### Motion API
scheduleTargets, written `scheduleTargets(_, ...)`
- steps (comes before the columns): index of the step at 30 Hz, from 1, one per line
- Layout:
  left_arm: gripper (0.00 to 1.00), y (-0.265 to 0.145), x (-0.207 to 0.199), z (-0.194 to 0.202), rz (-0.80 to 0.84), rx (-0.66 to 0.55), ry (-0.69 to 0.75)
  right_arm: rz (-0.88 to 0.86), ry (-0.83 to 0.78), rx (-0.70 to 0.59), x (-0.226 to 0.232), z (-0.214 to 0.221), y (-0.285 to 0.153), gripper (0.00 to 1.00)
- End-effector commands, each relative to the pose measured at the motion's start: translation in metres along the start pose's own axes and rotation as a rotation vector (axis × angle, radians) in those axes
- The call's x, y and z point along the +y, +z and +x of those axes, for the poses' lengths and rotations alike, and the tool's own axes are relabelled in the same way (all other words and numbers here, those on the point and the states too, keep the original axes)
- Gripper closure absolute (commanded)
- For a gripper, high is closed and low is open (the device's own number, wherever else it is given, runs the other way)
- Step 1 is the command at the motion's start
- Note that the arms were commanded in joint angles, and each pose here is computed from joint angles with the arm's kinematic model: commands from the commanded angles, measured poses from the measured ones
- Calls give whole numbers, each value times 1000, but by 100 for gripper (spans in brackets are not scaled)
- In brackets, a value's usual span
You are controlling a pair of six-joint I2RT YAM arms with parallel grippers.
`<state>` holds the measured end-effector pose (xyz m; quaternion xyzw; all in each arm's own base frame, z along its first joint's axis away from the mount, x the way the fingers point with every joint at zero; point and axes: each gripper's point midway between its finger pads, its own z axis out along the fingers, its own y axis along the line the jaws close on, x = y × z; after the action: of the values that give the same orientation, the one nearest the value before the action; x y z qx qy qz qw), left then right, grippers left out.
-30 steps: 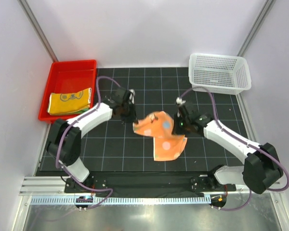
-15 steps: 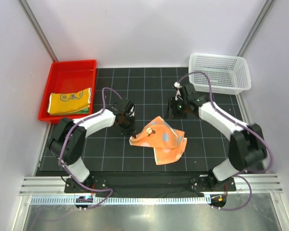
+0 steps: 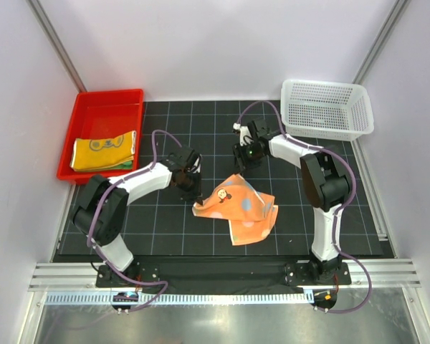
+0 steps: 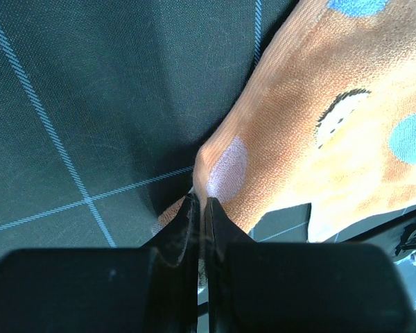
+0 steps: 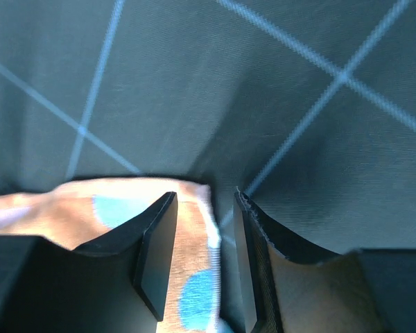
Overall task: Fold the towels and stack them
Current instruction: Flatten out the crumpled towel
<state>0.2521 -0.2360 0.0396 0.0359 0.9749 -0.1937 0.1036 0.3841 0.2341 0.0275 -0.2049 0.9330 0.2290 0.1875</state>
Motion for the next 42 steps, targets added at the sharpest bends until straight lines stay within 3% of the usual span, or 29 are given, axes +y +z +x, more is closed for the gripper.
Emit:
scheduleTargets(1, 100, -10, -11, -12, 44, -44, 29, 70, -119, -16, -1, -8, -1, 54)
scheduleTargets(14, 100, -13, -8, -15, 25, -62, 30, 150, -144, 94, -7, 31, 7, 58)
scheduleTargets(20, 100, -9, -4, -15, 4, -61, 24, 56, -116, 107, 9, 43, 11, 73)
scheduleTargets(24, 100, -9, -6, -21, 0, -73, 14, 15, -88, 95, 16, 43, 6, 98)
scheduleTargets(27, 100, -10, -12, -32, 7, -88, 18, 6, -37, 28, 15, 29, -6, 99)
scheduleTargets(33, 100, -28, -19, -66, -16, -147, 83, 73, 5, -272, 23, -37, -83, 99)
scheduleTargets(37, 100, -83, -50, -115, 54, -304, 145, 119, 7, -429, 36, -68, -143, 99)
scheduleTargets(42, 100, -161, -85, -144, 140, -486, 271, 138, -23, -685, 65, -99, -236, 99)
